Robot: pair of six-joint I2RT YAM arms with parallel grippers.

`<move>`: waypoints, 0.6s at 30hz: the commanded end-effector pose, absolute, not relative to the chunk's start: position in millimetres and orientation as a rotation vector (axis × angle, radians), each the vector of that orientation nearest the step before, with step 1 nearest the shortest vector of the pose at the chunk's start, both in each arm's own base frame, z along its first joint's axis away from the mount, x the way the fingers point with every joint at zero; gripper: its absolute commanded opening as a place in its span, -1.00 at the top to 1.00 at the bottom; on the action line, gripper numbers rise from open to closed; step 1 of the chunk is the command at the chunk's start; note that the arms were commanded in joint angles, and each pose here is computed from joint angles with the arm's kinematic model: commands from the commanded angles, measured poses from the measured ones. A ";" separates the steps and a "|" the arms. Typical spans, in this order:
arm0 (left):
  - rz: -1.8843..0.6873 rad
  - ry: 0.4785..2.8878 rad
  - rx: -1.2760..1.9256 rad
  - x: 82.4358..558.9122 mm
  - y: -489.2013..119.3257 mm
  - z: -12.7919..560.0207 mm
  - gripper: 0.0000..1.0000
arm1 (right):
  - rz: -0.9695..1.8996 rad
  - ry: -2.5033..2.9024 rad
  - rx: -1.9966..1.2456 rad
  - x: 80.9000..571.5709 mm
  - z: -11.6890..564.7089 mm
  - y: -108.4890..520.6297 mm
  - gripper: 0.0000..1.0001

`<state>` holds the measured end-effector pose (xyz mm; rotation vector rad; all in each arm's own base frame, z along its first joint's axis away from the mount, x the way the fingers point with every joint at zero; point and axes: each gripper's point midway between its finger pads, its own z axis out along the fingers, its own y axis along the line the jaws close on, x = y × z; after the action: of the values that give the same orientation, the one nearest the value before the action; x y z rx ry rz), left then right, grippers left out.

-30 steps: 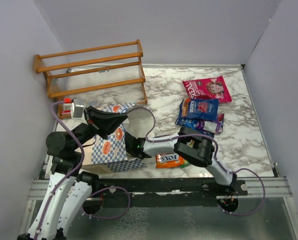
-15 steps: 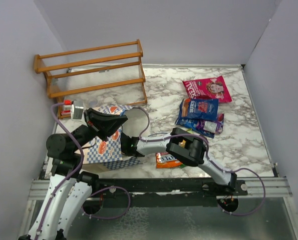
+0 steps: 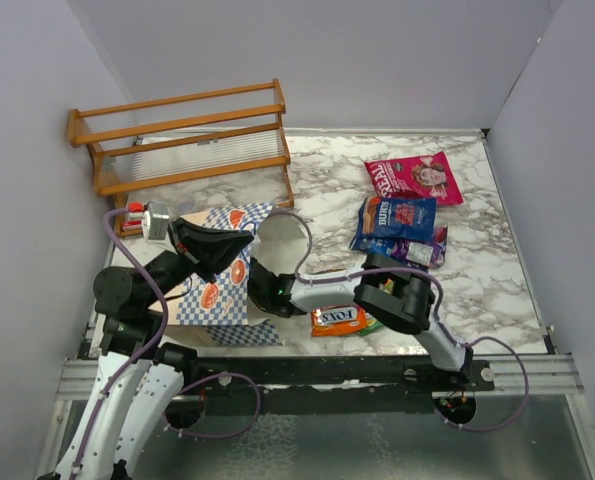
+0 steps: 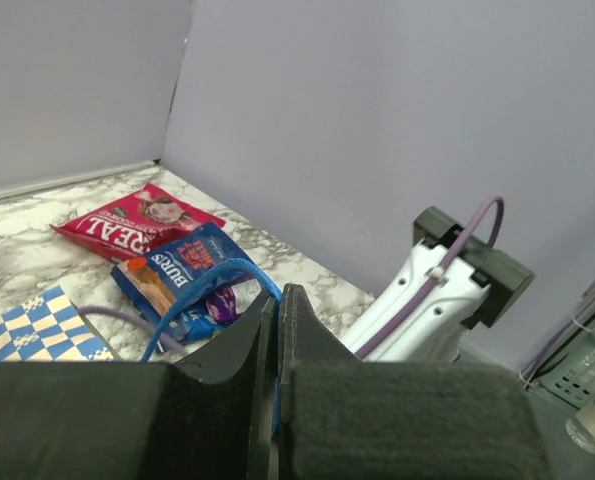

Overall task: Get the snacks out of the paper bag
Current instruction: Take out the snack from the paper bag.

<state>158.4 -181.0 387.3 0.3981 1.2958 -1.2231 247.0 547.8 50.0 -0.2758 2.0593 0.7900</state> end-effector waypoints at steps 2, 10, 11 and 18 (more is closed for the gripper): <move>-1.114 1.278 0.345 167.1 -169.4 393.5 1.00 | 0.814 2.026 -0.339 234.8 102.3 518.9 0.98; -1.054 1.285 0.316 174.8 -163.3 394.6 1.00 | 0.818 1.993 -0.426 209.3 144.9 459.1 0.98; -1.051 1.287 0.319 175.1 -163.4 395.3 1.00 | 0.796 1.972 -0.435 210.5 152.7 451.8 0.98; -1.012 1.282 0.333 173.9 -160.3 406.6 1.00 | 0.694 1.856 -0.414 219.7 204.0 407.8 0.98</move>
<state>175.2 -165.5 390.6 0.3283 1.3141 -1.0645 209.9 436.0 177.8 -0.4144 1.9281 0.7974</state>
